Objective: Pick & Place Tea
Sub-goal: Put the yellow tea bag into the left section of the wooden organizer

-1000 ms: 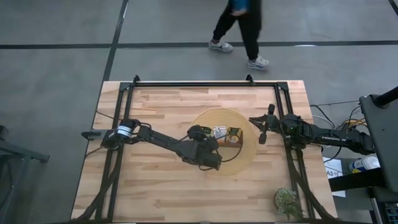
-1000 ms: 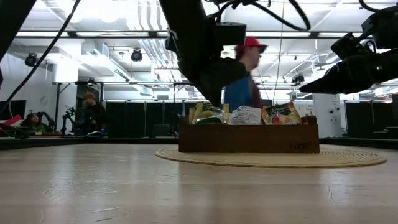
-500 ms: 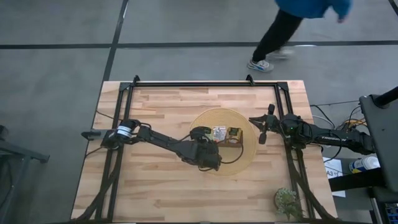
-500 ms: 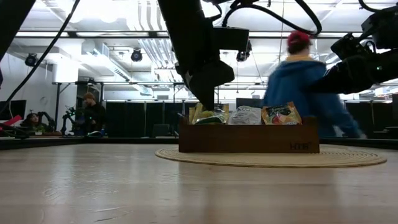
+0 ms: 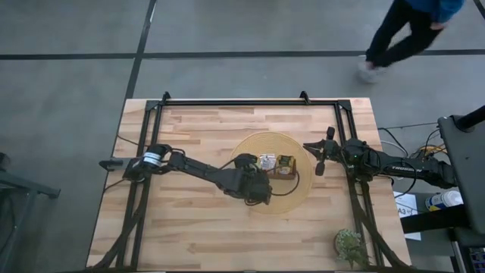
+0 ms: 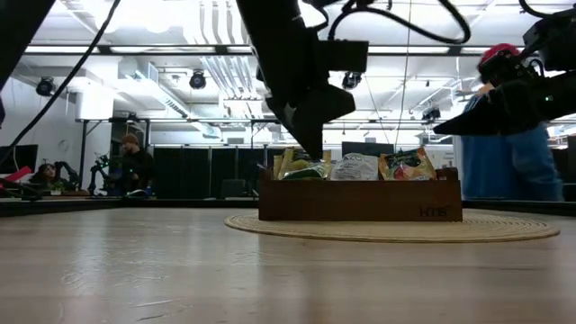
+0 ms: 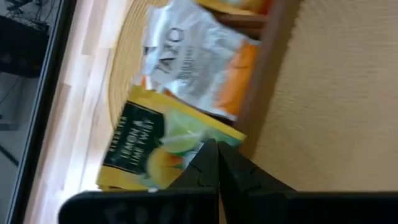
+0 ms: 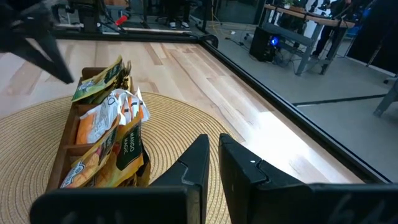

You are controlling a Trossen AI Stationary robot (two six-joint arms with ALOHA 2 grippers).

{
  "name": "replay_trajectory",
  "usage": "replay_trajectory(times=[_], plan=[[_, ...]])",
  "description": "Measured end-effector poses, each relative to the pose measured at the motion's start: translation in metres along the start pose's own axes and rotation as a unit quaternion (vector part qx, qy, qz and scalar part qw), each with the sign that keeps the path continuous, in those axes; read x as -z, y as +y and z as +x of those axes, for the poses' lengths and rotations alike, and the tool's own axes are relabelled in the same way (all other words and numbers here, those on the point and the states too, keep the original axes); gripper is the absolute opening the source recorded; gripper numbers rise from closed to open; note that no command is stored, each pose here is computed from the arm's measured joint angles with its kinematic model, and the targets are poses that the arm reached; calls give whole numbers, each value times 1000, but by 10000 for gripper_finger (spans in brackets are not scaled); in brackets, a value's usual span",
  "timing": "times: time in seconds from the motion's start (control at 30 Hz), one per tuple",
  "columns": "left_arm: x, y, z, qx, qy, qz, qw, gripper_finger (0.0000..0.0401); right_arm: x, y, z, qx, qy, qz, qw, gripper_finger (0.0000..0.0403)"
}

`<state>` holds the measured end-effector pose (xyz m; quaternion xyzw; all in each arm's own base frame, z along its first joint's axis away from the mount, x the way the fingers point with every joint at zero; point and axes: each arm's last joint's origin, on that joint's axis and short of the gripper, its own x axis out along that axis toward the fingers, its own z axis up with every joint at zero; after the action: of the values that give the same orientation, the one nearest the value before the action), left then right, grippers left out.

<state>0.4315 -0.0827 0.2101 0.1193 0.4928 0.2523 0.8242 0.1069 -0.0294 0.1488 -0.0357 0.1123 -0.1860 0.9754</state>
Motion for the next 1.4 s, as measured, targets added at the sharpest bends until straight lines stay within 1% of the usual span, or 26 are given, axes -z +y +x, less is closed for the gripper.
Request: replay_trajectory(times=[0.1, 0.23, 0.33, 0.4, 0.53, 0.63, 0.87, 0.97, 1.03, 1.17, 1.23, 1.4], plan=[[-2, 7, 6, -3, 6, -8, 1000, 0, 0, 0, 0, 0, 0, 1, 1000, 34], [-1, 13, 15, 9, 20, -18, 1000, 0, 0, 0, 0, 0, 0, 0, 1000, 34], [1, 18, 24, 1, 26, -23, 999, 0, 0, 0, 0, 0, 0, 0, 1000, 34], [4, 21, 31, -8, 29, -27, 999, 0, 0, 0, 0, 0, 0, 0, 1000, 34], [10, 25, 39, -52, 28, -28, 998, 0, 0, 0, 0, 0, 0, 0, 1000, 34], [13, 24, 41, -56, 29, -28, 998, 0, 0, 0, 0, 0, 0, 0, 1000, 34], [14, 10, 35, -12, 16, -55, 998, 0, 0, 0, 0, 0, 1, 0, 1000, 34], [15, 3, 34, -4, 4, -56, 998, 0, 0, 0, 0, 0, 1, 0, 1000, 34], [16, 0, 32, -5, 1, -50, 999, 0, 0, 0, 0, 0, 1, 0, 1000, 34], [18, -4, 24, -32, -8, -22, 999, 0, 0, 0, 0, 0, 1, 0, 1000, 34], [15, -4, 16, -34, -8, -13, 999, 0, 0, 0, 0, 0, 1, 0, 1000, 34], [4, 1, -10, -39, -30, -13, 999, 0, 0, 0, 0, 0, 1, 0, 1000, 34]])
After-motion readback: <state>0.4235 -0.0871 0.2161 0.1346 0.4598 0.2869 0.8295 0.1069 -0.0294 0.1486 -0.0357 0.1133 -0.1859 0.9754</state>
